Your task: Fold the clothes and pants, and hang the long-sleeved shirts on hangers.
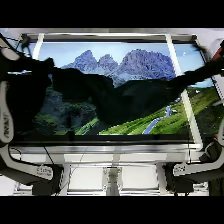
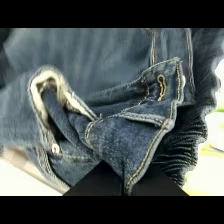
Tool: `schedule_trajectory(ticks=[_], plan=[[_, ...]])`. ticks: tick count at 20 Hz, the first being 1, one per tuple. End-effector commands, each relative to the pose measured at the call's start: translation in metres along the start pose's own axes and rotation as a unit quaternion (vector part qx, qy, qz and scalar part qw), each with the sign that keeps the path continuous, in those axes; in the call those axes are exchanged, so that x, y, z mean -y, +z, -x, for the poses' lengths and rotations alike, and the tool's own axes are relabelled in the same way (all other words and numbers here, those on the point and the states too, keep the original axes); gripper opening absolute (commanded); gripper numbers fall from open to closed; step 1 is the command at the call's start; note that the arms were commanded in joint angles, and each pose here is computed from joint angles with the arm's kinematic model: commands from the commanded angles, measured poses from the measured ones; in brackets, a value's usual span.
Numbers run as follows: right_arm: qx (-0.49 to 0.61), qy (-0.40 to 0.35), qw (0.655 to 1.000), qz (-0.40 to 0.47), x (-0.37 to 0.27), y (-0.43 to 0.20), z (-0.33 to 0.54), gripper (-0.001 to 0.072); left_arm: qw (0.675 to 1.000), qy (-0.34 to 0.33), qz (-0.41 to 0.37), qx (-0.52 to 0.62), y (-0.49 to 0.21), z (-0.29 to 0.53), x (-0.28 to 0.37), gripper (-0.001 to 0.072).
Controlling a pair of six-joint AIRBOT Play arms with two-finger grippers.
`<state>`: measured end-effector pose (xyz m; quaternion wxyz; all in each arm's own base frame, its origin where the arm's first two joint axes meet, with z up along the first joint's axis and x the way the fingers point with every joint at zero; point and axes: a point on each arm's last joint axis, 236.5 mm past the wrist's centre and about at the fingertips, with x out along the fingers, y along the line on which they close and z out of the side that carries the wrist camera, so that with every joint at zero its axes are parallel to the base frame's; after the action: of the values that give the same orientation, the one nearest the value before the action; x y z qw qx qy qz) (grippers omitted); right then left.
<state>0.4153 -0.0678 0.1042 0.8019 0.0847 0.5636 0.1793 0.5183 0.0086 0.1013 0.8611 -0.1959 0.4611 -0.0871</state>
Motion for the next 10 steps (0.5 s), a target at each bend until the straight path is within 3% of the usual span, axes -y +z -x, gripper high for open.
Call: schedule_trajectory(ticks=[1, 6, 10], plan=[[0.128, -0.056, 0.986, -0.088, 0.061, 0.001, 0.079, 0.0023, 1.000, 0.012, -0.011, 0.012, -0.002, 0.065, -0.002, 0.0037], [0.242, -0.095, 0.946, -0.195, 0.135, -0.004, 0.133, 0.0022, 1.000, 0.013, -0.009, 0.024, -0.003, 0.088, 0.005, 0.0037], [0.348, -0.075, 0.908, -0.221, 0.155, 0.028, 0.163, 0.0019, 0.994, 0.012, 0.063, 0.091, 0.028, 0.093, -0.001, 0.0036]])
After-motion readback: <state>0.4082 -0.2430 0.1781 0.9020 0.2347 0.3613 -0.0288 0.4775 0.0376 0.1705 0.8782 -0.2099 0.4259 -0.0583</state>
